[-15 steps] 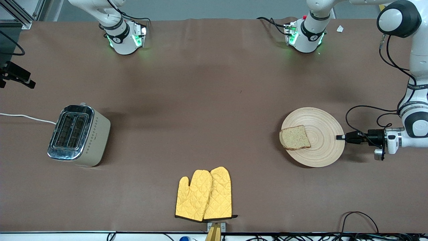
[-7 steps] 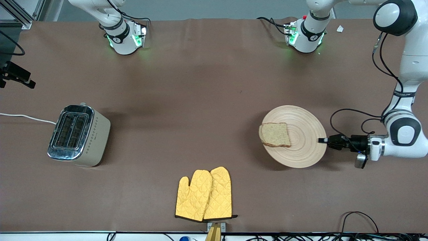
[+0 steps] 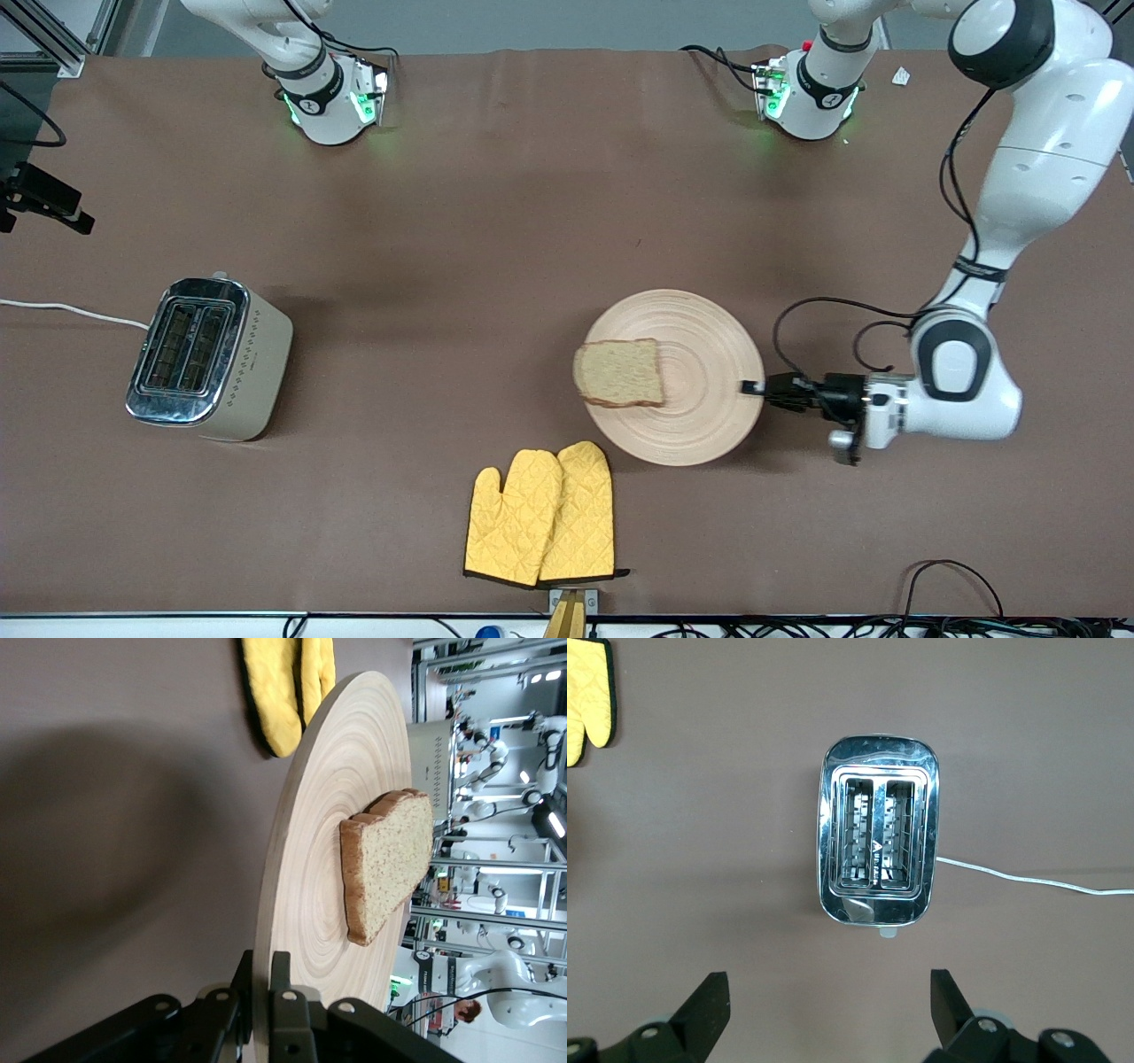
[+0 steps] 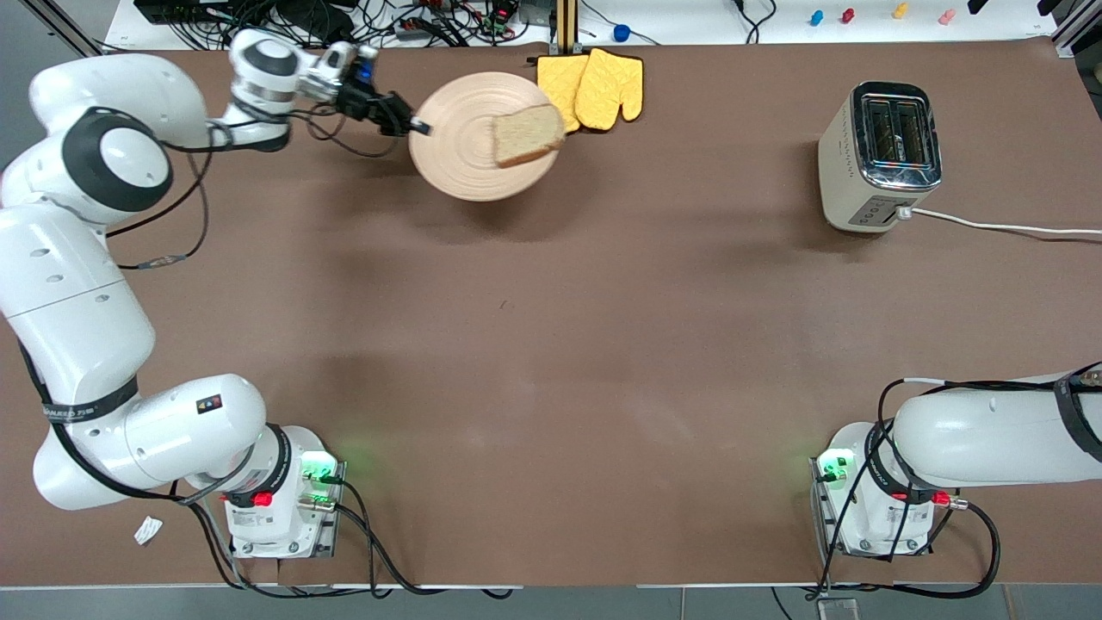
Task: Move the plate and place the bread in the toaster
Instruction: 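Slide the plate with bread toward the table middle with the left gripper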
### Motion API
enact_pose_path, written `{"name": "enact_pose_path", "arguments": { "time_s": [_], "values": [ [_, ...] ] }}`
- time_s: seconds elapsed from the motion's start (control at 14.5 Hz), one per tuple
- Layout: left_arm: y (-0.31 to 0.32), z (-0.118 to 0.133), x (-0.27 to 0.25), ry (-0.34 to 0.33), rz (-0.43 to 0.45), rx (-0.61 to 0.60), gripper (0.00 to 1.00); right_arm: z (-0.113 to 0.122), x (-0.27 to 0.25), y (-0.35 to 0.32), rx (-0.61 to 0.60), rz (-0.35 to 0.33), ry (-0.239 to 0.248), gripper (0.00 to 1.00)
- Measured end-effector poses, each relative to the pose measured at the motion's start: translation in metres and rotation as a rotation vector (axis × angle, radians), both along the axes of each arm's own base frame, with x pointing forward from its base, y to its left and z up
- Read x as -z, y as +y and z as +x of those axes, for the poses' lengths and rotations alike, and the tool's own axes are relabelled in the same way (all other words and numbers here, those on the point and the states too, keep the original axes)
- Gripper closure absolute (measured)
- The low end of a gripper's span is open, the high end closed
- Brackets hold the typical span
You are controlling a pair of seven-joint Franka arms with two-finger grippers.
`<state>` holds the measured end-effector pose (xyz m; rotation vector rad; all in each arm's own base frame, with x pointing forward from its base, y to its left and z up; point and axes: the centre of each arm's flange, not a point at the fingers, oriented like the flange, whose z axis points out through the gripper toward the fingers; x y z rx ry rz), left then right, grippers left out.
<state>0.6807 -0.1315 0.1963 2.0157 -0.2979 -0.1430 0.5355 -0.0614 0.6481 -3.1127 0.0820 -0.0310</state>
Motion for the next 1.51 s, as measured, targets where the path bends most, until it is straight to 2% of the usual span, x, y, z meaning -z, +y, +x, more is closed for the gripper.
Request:
{"name": "enact_pose_path", "arguments": {
  "time_s": [0.21, 0.41, 0.55, 1.03, 1.31, 1.38, 1.51],
  "values": [
    [-0.093, -0.016, 0.002, -0.005, 0.043, 0.048, 0.91, 0.000, 0.000, 0.000, 0.000, 0.000, 0.000, 0.00],
    [-0.171, -0.042, 0.006, 0.022, 0.008, 0.039, 0.91, 0.000, 0.000, 0.000, 0.000, 0.000, 0.000, 0.00],
    [-0.200, -0.058, 0.015, 0.032, 0.013, 0.033, 0.91, 0.000, 0.000, 0.000, 0.000, 0.000, 0.001, 0.00],
    [-0.204, -0.093, 0.068, 0.104, 0.073, 0.030, 0.91, -0.001, 0.000, -0.003, 0.005, 0.000, 0.003, 0.00],
    [-0.181, -0.098, 0.081, 0.116, 0.064, 0.019, 0.90, -0.005, 0.006, 0.001, -0.001, 0.007, 0.055, 0.00],
    [-0.180, -0.097, 0.082, 0.118, 0.064, 0.017, 0.85, -0.004, 0.008, 0.003, -0.005, 0.010, 0.062, 0.00],
    [-0.179, -0.097, 0.081, 0.119, 0.062, 0.014, 0.65, 0.000, 0.016, 0.011, -0.016, 0.053, 0.074, 0.00]
  ]
}}
